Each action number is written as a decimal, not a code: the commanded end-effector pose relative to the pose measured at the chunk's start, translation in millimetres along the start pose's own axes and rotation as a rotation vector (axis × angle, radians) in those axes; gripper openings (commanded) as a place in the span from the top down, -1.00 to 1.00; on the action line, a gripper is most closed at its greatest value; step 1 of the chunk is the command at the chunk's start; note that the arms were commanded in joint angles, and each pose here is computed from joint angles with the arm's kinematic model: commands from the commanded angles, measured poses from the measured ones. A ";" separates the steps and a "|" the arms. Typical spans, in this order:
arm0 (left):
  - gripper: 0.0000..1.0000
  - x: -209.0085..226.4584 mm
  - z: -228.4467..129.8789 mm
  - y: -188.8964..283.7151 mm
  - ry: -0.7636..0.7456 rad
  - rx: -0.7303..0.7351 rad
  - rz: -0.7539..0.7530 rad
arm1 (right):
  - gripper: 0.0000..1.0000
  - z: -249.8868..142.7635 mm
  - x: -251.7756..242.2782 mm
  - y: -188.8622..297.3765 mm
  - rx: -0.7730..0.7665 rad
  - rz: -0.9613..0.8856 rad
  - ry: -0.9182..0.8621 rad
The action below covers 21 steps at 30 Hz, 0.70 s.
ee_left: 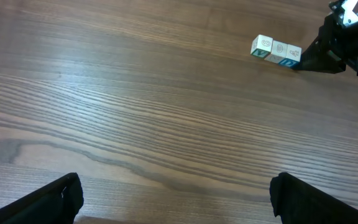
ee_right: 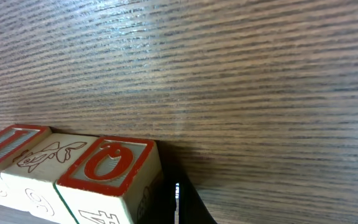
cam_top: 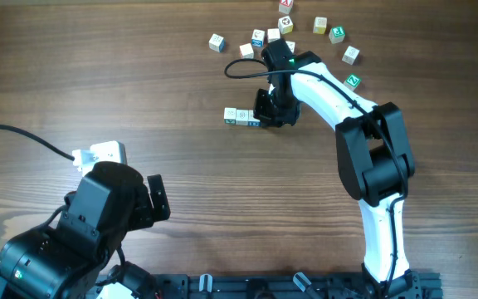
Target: Form a horizontal line
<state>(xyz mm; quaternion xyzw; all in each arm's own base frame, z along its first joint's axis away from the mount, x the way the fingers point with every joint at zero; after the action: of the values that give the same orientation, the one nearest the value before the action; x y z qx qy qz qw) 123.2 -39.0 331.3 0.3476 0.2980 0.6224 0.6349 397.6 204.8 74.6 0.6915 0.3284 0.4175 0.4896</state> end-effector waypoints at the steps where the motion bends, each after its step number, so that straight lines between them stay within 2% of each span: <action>1: -1.00 0.3 -0.4 -0.7 0.022 0.002 -0.002 | 0.91 -1.3 -4.4 -10.3 0.015 -0.024 -0.026; 8: -1.00 0.3 -0.4 -0.7 0.022 0.002 -0.002 | 0.91 15.1 -27.1 1.4 -0.157 -0.229 -0.080; 16: -1.00 0.3 -0.4 -0.7 0.022 0.002 -0.002 | 0.91 39.6 20.9 64.2 -0.321 -0.047 0.022; 21: -1.00 0.3 -0.4 -0.7 0.022 0.002 -0.002 | 0.91 38.2 52.3 66.4 -0.316 0.120 0.100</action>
<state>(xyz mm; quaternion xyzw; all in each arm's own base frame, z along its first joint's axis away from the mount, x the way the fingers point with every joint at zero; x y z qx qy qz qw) 123.2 -39.0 331.3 0.3476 0.2980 0.6224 0.6349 457.0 196.5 134.4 0.5990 0.2478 0.4878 0.5847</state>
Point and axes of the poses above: each gripper's point midway between its finger pads, its own y axis back along the fingers, its own x axis along the line the jaws close on, z = x × y, the point moved 8 cm from there along y, back along the fingers, and after that the axes turned 15 degrees about -y, right-handed, at the moved point
